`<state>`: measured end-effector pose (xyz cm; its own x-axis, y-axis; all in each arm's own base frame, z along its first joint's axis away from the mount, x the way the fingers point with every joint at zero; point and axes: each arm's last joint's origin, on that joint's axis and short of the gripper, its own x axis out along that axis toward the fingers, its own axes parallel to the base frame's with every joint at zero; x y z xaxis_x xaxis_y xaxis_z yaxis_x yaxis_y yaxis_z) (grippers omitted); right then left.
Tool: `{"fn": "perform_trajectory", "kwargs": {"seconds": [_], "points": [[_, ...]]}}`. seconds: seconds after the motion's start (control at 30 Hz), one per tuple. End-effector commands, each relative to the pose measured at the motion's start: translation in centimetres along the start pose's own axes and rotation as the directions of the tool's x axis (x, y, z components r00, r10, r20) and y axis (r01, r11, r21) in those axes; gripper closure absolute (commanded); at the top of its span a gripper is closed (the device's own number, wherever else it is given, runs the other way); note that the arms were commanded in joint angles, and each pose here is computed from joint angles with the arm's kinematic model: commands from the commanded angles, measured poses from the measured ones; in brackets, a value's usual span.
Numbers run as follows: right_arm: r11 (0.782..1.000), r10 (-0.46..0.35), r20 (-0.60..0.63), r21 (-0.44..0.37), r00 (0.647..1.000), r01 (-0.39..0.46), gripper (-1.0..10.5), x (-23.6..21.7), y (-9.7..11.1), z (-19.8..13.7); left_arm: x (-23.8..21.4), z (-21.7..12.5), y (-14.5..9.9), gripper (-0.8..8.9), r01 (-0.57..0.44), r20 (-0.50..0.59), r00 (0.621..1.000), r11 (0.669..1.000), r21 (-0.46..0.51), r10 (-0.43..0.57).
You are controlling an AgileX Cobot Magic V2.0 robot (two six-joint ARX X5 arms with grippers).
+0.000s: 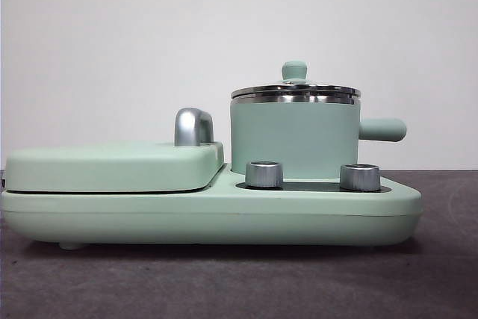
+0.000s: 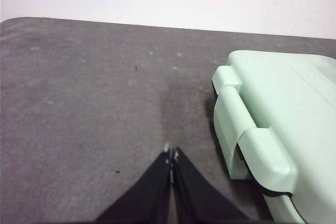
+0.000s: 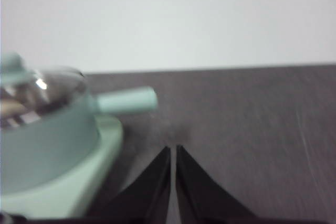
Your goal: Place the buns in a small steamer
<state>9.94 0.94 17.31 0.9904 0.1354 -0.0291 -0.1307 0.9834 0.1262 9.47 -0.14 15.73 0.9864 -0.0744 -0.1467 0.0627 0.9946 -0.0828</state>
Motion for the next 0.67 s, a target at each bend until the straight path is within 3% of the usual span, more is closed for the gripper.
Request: {"fn": "perform_trajectory", "kwargs": {"seconds": [0.03, 0.3, 0.67], "points": [[1.000, -0.014, 0.008, -0.013, 1.000, 0.014, 9.3, 0.03, -0.15, -0.84, 0.18, -0.69, 0.08, 8.07, -0.004, -0.026, 1.000, 1.000, -0.007, 0.004], [0.999, -0.041, -0.087, -0.026, 0.995, 0.039, 9.3, -0.28, -0.29, -1.82, 0.18, -0.69, 0.08, 8.07, -0.004, -0.027, 1.000, 1.000, -0.007, 0.004], [0.999, -0.043, -0.056, -0.026, 0.998, 0.041, 9.3, -0.26, -0.30, -1.52, 0.18, -0.69, 0.08, 8.07, -0.004, -0.027, 1.000, 1.000, -0.007, 0.004]]}}
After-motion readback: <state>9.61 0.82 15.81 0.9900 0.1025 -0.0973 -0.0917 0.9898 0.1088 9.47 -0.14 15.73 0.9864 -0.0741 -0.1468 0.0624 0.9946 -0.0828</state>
